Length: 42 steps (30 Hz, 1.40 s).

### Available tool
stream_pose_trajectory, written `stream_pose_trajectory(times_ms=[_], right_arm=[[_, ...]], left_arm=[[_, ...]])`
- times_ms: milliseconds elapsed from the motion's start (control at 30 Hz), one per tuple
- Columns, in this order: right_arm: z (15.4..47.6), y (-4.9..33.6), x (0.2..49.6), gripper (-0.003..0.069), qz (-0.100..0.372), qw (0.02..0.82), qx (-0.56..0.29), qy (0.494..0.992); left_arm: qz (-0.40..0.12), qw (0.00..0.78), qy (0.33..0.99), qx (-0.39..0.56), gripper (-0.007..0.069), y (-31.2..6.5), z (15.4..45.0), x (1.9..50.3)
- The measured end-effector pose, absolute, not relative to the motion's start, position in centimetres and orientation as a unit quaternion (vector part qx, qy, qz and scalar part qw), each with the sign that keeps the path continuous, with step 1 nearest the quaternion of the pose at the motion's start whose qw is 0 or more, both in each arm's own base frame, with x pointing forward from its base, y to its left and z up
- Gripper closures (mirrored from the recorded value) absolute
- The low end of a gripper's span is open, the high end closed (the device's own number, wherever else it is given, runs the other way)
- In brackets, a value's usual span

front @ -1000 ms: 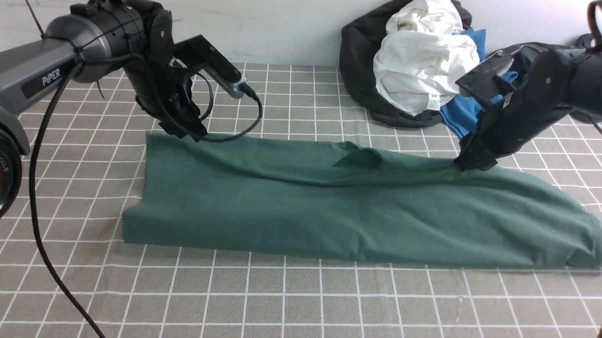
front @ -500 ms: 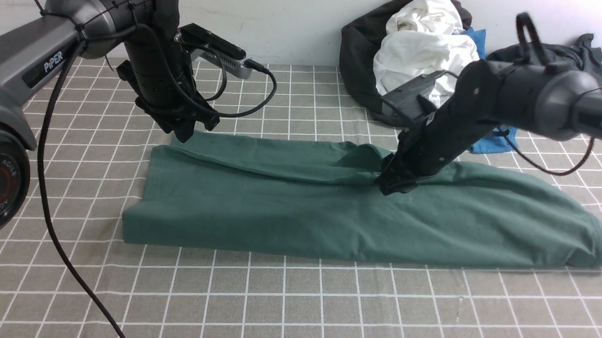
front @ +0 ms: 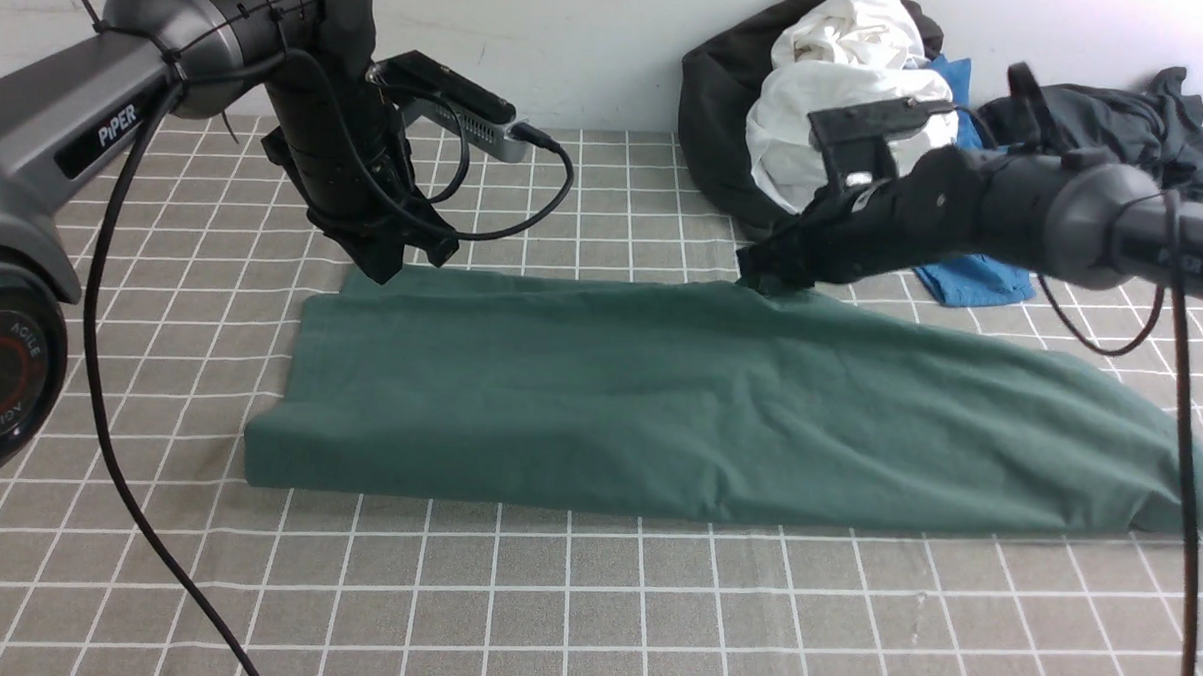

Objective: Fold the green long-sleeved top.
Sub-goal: Use both arms to drag the lower edge of the fabric forward and fold it over the upper edge, then use the right arm to clamp the right edge of the fabric

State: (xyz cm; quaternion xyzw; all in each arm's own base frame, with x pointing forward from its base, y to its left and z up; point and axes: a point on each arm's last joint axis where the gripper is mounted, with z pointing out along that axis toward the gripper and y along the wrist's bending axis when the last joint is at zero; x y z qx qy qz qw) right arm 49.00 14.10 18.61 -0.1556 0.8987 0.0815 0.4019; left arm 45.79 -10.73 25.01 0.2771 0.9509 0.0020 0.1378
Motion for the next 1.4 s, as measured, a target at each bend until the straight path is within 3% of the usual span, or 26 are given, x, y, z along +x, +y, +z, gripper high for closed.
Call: stream_pose_trajectory(times_ms=[200,233,367,533,700,933,1133,1233,1400], right_arm=[[25.0,10.0,49.7,0.0422,0.068,0.349,-0.157,0.922],[27.6,8.3,49.0,0.0422,0.050,0.319,-0.164,0.932],[31.6,5.1,47.1,0.0422,0.015,0.280,-0.161,0.946],[33.2,3.0,44.6,0.0424,0.007,0.265,-0.140,0.954],[31.6,2.0,38.6,0.0424,-0.006,0.190,-0.153,0.970],[27.2,1.1,34.4,0.0424,-0.022,0.106,-0.157,0.982],[22.8,-3.2,34.4,0.0411,-0.033,0.109,-0.042,0.993],[21.4,-5.2,34.6,0.0384,-0.038,0.107,0.006,0.994],[18.4,-8.1,35.5,0.0244,-0.035,0.111,0.071,0.991]], left_arm=[[0.001,0.152,0.949,0.276,0.0633,-10.7,26.4,45.4],[0.000,0.169,0.946,0.275,0.0633,-10.6,28.0,44.9],[-0.006,0.195,0.941,0.275,0.0633,-10.5,31.4,42.4],[-0.013,0.177,0.941,0.289,0.0633,-11.0,32.2,38.5],[-0.018,0.106,0.949,0.297,0.0633,-10.3,28.9,34.0],[-0.017,0.097,0.951,0.293,0.0633,-10.0,24.1,33.3],[-0.016,0.083,0.953,0.291,0.0633,-10.3,20.4,34.4],[-0.016,0.071,0.954,0.291,0.0633,-10.4,19.2,34.8],[-0.016,0.056,0.955,0.291,0.0632,-10.5,17.7,35.1]])
